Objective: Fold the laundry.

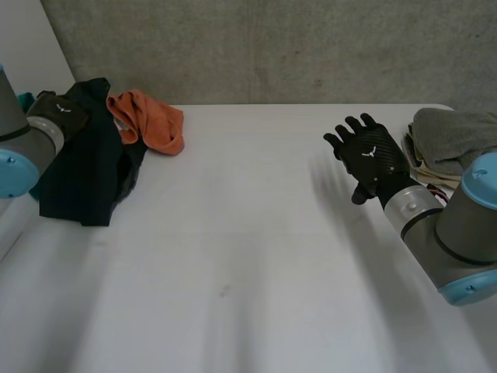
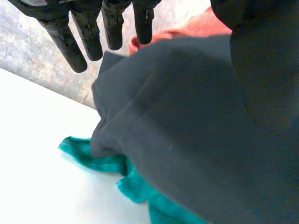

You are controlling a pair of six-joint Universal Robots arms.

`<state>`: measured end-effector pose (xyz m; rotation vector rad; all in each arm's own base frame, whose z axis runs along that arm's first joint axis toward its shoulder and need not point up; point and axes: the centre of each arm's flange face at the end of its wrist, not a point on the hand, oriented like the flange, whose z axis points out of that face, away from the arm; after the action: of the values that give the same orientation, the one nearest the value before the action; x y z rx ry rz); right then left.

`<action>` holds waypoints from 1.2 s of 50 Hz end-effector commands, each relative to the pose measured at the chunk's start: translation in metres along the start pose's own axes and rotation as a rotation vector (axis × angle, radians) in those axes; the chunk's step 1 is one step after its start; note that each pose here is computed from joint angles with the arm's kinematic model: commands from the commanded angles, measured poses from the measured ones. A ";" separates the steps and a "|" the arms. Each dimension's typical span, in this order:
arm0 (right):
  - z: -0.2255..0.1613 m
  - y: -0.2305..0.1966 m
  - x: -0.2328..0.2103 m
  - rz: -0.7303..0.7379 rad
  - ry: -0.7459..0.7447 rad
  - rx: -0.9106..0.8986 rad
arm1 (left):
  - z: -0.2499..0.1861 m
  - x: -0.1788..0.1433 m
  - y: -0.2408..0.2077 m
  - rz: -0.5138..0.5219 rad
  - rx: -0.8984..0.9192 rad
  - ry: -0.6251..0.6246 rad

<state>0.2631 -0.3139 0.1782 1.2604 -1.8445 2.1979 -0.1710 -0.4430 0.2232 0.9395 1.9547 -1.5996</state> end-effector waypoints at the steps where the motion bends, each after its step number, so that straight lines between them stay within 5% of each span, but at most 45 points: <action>1: -0.001 0.001 -0.006 -0.014 -0.010 -0.007 | 0.044 0.012 0.045 0.105 0.003 0.040; 6: -0.001 0.003 -0.007 -0.022 -0.009 -0.015 | 0.062 0.025 0.061 0.106 0.015 0.066; 12: -0.001 0.004 -0.004 -0.026 0.002 -0.019 | 0.055 0.005 0.036 0.037 0.046 0.013; 19: 0.002 0.001 0.003 -0.027 0.025 -0.010 | -0.012 -0.020 -0.059 -0.232 0.217 0.016; 27: 0.007 -0.012 0.032 0.018 0.103 0.024 | -0.117 0.004 -0.158 -0.417 0.427 0.173; 35: 0.007 -0.017 0.077 0.181 0.183 -0.026 | -0.184 0.079 -0.199 -0.496 0.490 0.394; 43: 0.008 -0.008 0.105 0.318 0.213 -0.122 | -0.172 0.202 -0.162 -0.399 0.307 0.549; 46: 0.008 -0.005 0.111 0.339 0.219 -0.156 | -0.166 0.219 -0.152 -0.361 0.263 0.552; 52: 0.006 -0.005 0.111 0.327 0.209 -0.182 | -0.174 0.185 -0.161 -0.355 0.241 0.506; 60: 0.000 -0.020 0.092 0.304 0.138 -0.192 | -0.190 0.081 -0.164 -0.434 0.274 0.330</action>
<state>0.1971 -0.3654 0.2461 0.7359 -2.2305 2.1247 -0.3802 -0.2550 0.2682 1.1539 2.3828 -2.0276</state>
